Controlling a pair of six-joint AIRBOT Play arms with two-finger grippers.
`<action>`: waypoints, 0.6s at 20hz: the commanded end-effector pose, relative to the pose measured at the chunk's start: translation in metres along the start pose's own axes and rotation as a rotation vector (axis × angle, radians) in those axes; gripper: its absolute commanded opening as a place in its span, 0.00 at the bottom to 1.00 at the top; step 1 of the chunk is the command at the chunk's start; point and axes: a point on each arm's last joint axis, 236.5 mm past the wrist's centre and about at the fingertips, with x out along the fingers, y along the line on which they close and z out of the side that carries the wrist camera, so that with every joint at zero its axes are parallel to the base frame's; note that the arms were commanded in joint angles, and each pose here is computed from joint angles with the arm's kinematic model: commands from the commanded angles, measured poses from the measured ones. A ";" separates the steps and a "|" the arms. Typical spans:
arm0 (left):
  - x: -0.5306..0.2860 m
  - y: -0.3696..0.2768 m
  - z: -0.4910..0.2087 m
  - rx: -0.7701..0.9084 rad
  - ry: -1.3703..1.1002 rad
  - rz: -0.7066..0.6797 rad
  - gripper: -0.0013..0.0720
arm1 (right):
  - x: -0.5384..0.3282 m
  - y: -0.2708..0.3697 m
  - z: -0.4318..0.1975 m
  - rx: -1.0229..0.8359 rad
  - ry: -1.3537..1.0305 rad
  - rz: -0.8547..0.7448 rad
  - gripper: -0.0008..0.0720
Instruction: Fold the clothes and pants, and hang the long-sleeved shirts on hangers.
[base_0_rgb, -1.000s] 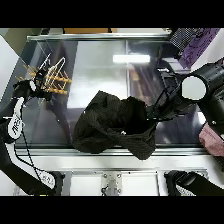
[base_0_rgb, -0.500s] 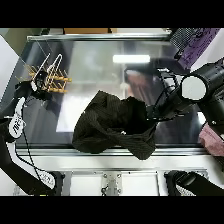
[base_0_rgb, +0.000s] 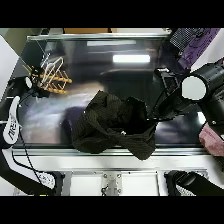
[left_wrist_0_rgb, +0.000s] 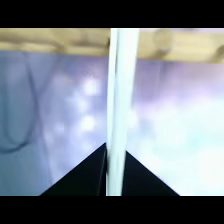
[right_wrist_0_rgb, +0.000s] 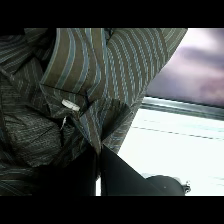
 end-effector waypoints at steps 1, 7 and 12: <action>-0.056 0.014 0.021 -0.017 -0.087 0.040 0.04 | 0.000 0.000 0.000 0.000 0.001 0.000 0.03; -0.150 -0.009 0.044 0.035 -0.187 0.046 0.04 | 0.000 0.000 0.000 0.000 0.001 0.000 0.03; -0.230 -0.043 0.055 0.108 -0.298 0.033 0.04 | 0.000 0.000 0.000 0.000 0.001 0.000 0.03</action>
